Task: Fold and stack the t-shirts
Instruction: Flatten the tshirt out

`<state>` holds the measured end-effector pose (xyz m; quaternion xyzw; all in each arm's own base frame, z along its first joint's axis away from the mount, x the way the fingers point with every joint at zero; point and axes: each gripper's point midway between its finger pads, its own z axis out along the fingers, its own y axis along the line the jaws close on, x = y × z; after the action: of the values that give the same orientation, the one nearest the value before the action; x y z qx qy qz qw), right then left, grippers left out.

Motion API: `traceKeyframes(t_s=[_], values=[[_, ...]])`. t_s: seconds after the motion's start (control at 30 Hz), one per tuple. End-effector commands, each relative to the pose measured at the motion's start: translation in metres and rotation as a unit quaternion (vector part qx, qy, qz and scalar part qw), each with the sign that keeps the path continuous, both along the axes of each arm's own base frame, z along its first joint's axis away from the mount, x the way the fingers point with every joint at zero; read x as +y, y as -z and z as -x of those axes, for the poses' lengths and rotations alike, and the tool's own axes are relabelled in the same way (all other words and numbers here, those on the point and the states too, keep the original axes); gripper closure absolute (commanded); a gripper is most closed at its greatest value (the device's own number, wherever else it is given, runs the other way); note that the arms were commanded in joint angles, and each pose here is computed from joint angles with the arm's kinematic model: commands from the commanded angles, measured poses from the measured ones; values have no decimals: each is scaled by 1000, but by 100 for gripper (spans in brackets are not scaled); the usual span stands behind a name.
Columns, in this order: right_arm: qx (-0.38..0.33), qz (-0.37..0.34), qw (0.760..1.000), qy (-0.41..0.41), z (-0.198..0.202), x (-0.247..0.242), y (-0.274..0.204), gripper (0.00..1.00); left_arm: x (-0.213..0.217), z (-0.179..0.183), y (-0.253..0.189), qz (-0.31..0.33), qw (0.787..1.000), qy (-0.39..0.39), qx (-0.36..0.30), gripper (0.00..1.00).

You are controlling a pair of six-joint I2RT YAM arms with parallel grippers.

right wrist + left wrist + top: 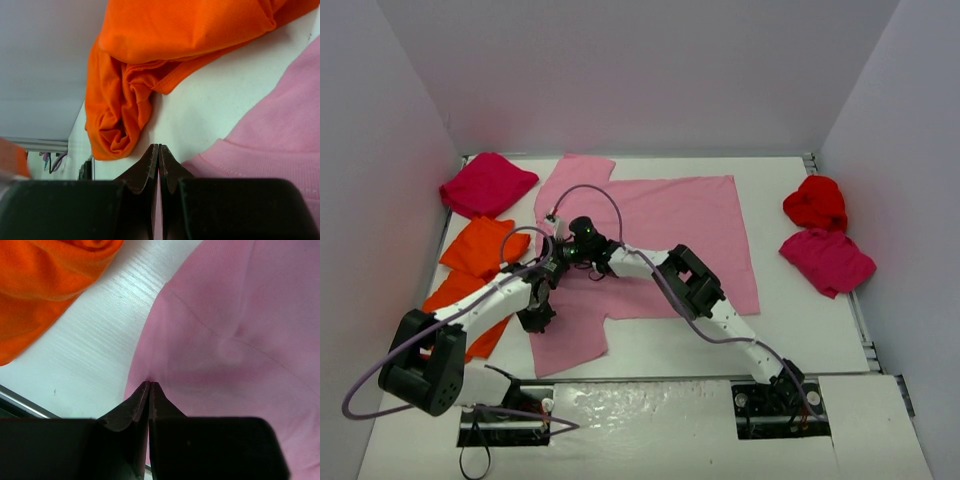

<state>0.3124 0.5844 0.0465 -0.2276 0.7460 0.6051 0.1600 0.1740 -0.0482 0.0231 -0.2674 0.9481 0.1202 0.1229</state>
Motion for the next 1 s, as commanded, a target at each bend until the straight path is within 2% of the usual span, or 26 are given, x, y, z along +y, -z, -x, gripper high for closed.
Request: traceKeyframes(t_s=[0.0, 0.73, 0.97], values=[[-33, -32, 999, 7, -24, 6, -22, 100, -1, -5, -17, 4, 1000, 0, -27, 100], [-63, -10, 997, 32, -44, 6, -20, 100, -6, 6, -5, 15, 1000, 4, 8, 100], [-74, -12, 996, 40, -52, 3, -30, 100, -15, 20, -6, 43, 998, 22, 49, 100]])
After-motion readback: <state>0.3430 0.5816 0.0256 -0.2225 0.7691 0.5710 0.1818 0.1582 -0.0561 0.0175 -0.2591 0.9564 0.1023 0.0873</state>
